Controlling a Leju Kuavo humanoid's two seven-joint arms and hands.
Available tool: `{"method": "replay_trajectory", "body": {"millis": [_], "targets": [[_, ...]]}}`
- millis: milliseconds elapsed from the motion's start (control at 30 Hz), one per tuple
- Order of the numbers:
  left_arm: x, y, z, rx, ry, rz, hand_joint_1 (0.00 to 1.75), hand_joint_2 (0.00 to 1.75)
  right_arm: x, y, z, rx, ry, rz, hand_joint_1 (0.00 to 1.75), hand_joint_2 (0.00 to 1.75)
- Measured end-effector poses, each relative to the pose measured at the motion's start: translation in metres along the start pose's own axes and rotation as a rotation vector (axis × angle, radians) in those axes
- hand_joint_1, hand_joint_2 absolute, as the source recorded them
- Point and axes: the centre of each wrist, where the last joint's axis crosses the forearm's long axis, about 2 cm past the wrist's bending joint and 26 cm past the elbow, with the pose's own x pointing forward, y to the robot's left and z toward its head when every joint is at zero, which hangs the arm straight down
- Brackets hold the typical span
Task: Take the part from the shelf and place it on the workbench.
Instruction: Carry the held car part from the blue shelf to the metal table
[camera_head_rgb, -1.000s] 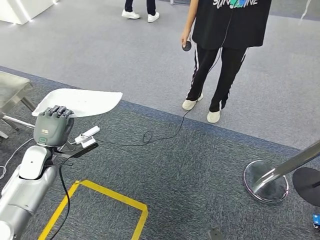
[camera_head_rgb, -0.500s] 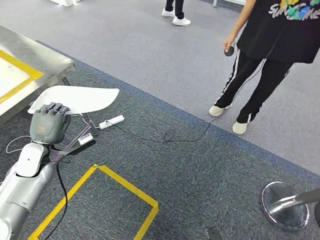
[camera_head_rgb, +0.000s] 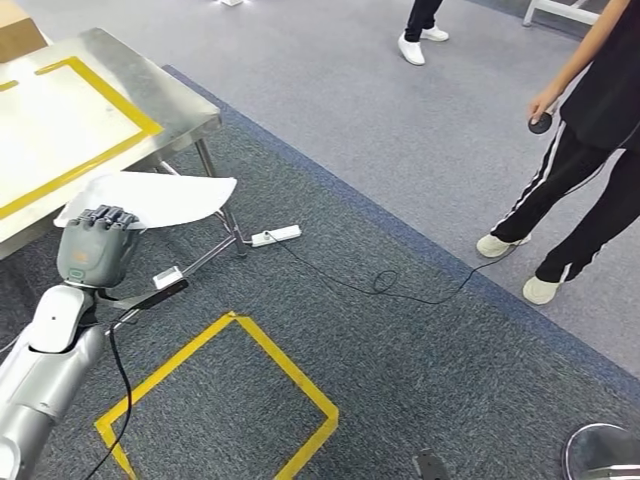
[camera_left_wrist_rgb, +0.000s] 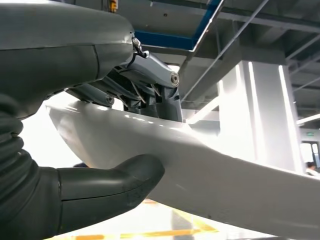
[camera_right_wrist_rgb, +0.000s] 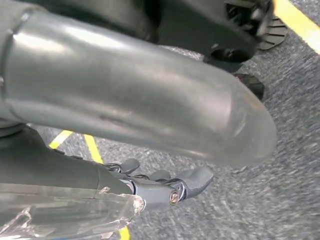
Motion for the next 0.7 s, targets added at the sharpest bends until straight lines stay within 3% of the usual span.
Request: {"method": "replay_trajectory", "body": {"millis": [700], "targets": [[-0.011, -0.001, 0.012, -0.021, 0.012, -0.016, 1.24, 1.75, -0.002, 0.007, 0.002, 0.012, 0.013, -0.001, 0.0, 0.0]]}}
